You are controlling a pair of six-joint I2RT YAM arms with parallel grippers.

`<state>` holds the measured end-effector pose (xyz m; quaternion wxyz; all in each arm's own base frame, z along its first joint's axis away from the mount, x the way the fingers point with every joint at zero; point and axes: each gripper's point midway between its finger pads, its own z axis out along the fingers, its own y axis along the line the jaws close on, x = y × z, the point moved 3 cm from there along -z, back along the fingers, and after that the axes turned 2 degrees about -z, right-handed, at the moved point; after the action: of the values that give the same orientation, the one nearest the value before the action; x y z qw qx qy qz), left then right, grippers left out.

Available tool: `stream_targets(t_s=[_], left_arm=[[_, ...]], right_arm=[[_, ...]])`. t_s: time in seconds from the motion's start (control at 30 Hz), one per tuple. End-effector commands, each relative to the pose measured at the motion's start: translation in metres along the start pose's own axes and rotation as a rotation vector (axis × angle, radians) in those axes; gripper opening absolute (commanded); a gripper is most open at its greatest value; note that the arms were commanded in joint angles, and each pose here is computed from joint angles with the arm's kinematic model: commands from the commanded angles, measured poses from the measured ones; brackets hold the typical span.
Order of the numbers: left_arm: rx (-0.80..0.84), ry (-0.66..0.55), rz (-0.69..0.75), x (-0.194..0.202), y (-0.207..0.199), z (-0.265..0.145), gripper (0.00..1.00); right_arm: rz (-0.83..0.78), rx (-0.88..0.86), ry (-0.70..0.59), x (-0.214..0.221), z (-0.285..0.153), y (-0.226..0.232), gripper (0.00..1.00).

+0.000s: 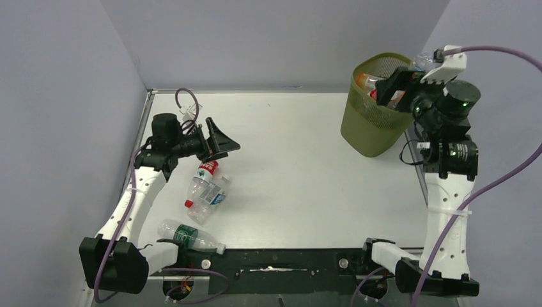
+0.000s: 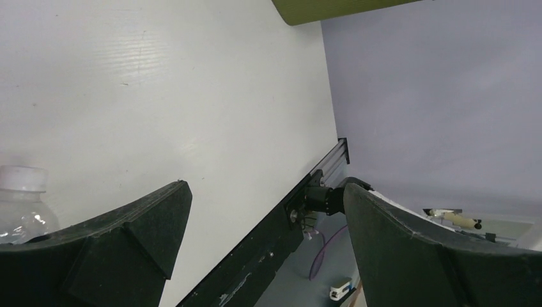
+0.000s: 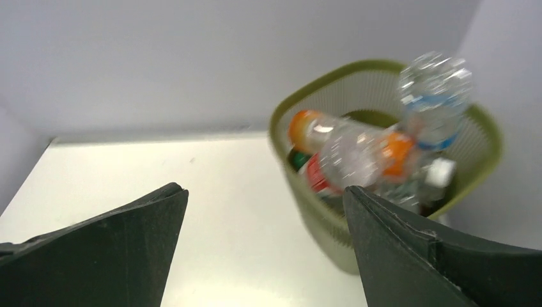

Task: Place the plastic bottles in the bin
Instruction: Pick up the plastic bottle at the center of the board.

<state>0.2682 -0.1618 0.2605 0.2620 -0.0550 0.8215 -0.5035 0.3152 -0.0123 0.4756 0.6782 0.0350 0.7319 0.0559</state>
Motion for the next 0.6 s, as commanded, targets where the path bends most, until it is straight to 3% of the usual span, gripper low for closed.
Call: stream_targets(t_s=[0.0,0.23,0.57], left_arm=[[-0.033,-0.076,0.073,-0.012,-0.019,-0.019,0.91],[-0.137,-0.142,0.083,-0.016,-0.015,-0.031,0.91],[-0.311,-0.298,-0.009,-0.024,0.016,-0.04,0.91]], right_arm=[[-0.021,-0.237,0.0,0.033,-0.027,0.045,0.98],[0.037,-0.483,0.031,0.099,-0.075,0.077,0.98],[0.171,-0.716,0.211,0.189,-0.098,0.105,0.98]])
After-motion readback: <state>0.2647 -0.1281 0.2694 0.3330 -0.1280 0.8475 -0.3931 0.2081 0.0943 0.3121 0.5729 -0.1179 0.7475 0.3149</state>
